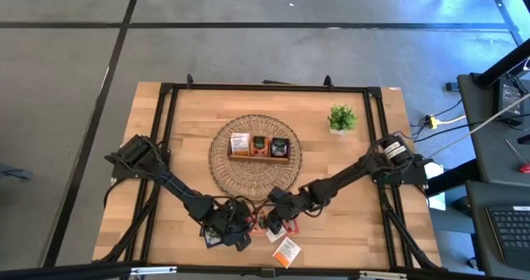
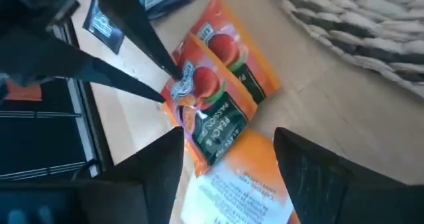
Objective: Pick & Place Tea
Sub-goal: Put the orange tea bag into the middle section of the wooden organizer
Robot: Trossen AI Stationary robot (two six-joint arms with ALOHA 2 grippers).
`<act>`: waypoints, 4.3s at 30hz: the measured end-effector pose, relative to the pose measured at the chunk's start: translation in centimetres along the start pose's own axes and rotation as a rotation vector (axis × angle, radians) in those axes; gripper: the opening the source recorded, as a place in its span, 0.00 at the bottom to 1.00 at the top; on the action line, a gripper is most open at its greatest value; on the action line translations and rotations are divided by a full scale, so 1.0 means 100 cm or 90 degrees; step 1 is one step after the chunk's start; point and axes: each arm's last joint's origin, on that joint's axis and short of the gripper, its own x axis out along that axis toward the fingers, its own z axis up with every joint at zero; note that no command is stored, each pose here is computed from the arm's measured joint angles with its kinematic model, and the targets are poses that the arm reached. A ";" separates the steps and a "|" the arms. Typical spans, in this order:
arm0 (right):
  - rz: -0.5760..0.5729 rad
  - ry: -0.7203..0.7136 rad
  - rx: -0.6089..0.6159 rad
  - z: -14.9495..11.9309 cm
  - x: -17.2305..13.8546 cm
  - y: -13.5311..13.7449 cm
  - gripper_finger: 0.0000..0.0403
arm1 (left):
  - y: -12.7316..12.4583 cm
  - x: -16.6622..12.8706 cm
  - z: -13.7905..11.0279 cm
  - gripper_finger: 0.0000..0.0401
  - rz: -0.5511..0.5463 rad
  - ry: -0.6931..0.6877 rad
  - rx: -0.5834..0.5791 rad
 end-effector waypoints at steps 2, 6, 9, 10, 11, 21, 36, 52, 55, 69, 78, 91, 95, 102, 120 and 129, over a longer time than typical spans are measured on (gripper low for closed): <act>0.002 0.005 0.002 0.000 0.003 -0.002 0.57 | 0.000 0.000 0.000 0.22 0.000 0.000 0.000; 0.012 0.027 0.000 -0.001 0.006 -0.004 0.54 | 0.000 0.000 0.000 0.22 0.000 0.000 0.000; 0.026 0.033 -0.015 -0.001 0.007 -0.002 0.51 | 0.000 0.000 0.000 0.22 0.001 -0.004 0.000; 0.030 0.030 -0.017 -0.001 0.007 -0.002 0.50 | 0.000 0.000 0.000 0.22 0.003 -0.007 0.000; 0.031 0.027 -0.018 0.000 0.007 -0.002 0.49 | 0.000 0.000 0.001 0.22 0.004 -0.010 0.000; 0.029 0.011 -0.024 0.011 0.007 -0.006 0.43 | 0.002 0.001 0.004 0.21 0.014 -0.027 -0.006; -0.010 0.035 -0.043 0.010 0.007 -0.013 0.29 | 0.005 0.003 0.011 0.21 0.018 -0.027 -0.015; -0.013 0.017 -0.084 0.011 0.007 -0.013 0.03 | 0.005 0.003 0.012 0.21 0.014 -0.028 0.000; -0.010 0.016 -0.086 0.011 0.007 -0.012 0.02 | 0.002 -0.001 0.014 0.21 0.003 -0.026 0.013; 0.010 0.021 -0.121 0.021 -0.003 -0.004 0.01 | -0.004 -0.037 0.028 0.21 -0.004 -0.034 0.063; -0.054 0.009 -0.234 0.078 -0.067 0.025 0.00 | -0.003 -0.104 0.050 0.22 -0.013 -0.062 0.124; -0.274 0.027 -0.358 0.204 -0.147 0.006 0.00 | 0.000 -0.149 0.065 0.22 -0.044 -0.107 0.276; -0.282 0.041 -0.344 0.220 -0.151 -0.014 0.00 | 0.004 -0.149 0.063 0.22 -0.023 -0.087 0.295; -0.276 0.073 -0.363 0.227 -0.143 -0.027 0.00 | 0.013 -0.148 0.059 0.22 0.033 -0.050 0.292; -0.313 0.219 -0.426 0.242 -0.101 -0.030 0.00 | 0.026 -0.143 0.074 0.22 0.079 -0.038 0.273; -0.314 0.236 -0.441 0.241 -0.091 -0.035 0.07 | 0.026 -0.143 0.074 0.21 0.074 -0.042 0.271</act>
